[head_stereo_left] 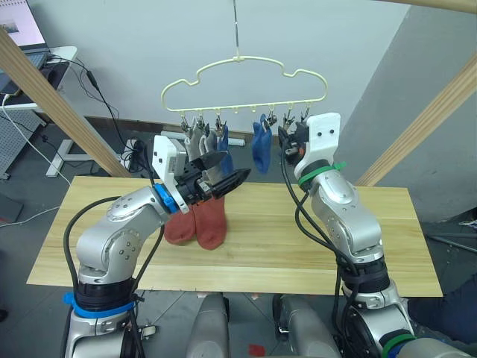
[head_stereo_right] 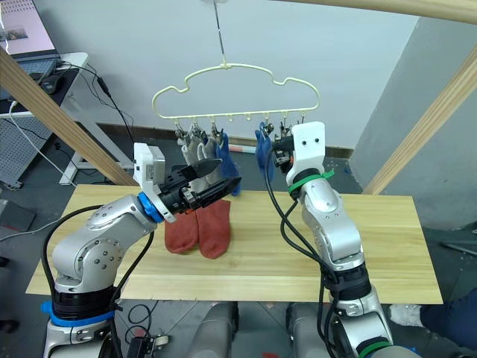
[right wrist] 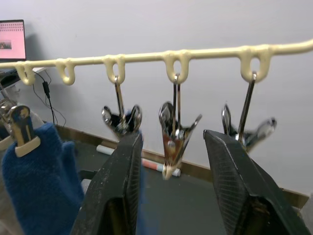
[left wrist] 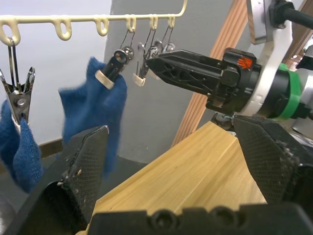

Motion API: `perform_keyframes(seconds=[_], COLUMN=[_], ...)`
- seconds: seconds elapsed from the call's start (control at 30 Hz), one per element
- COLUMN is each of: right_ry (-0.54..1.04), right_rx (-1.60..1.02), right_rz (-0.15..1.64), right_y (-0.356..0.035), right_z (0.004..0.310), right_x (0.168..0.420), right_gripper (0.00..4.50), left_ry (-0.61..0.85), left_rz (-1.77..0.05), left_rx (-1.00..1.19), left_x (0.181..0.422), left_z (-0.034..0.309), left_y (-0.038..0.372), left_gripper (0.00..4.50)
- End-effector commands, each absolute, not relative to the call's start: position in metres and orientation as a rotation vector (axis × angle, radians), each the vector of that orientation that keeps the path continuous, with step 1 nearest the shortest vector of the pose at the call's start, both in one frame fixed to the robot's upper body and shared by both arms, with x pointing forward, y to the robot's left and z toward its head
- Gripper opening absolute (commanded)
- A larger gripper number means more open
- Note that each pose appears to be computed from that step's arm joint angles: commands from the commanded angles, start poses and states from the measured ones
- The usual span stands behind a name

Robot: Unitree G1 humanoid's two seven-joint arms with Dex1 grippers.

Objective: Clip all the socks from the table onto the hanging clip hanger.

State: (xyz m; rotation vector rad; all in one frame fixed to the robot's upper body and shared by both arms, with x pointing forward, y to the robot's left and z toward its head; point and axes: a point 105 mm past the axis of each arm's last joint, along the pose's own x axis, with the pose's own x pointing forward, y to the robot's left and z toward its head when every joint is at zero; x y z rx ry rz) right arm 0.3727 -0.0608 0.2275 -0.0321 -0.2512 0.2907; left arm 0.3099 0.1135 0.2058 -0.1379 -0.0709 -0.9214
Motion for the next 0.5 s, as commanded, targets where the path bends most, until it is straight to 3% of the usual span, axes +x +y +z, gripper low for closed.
perform_keyframes(seconds=[0.03,0.5], right_ry=[-0.320,-0.323], right_rx=[-0.016,0.021], right_rz=[0.292,0.315], right_y=[-0.058,-0.046], right_z=[0.245,0.249], right_x=[0.372,0.380], right_gripper=[2.08,2.08], left_ry=[-0.123,-0.127], left_rz=[-0.935,-0.916], left_rx=[-0.117,-0.110], left_x=[0.304,0.303], left_z=[0.219,0.219], left_y=[0.114,0.117], left_gripper=[4.50,4.50])
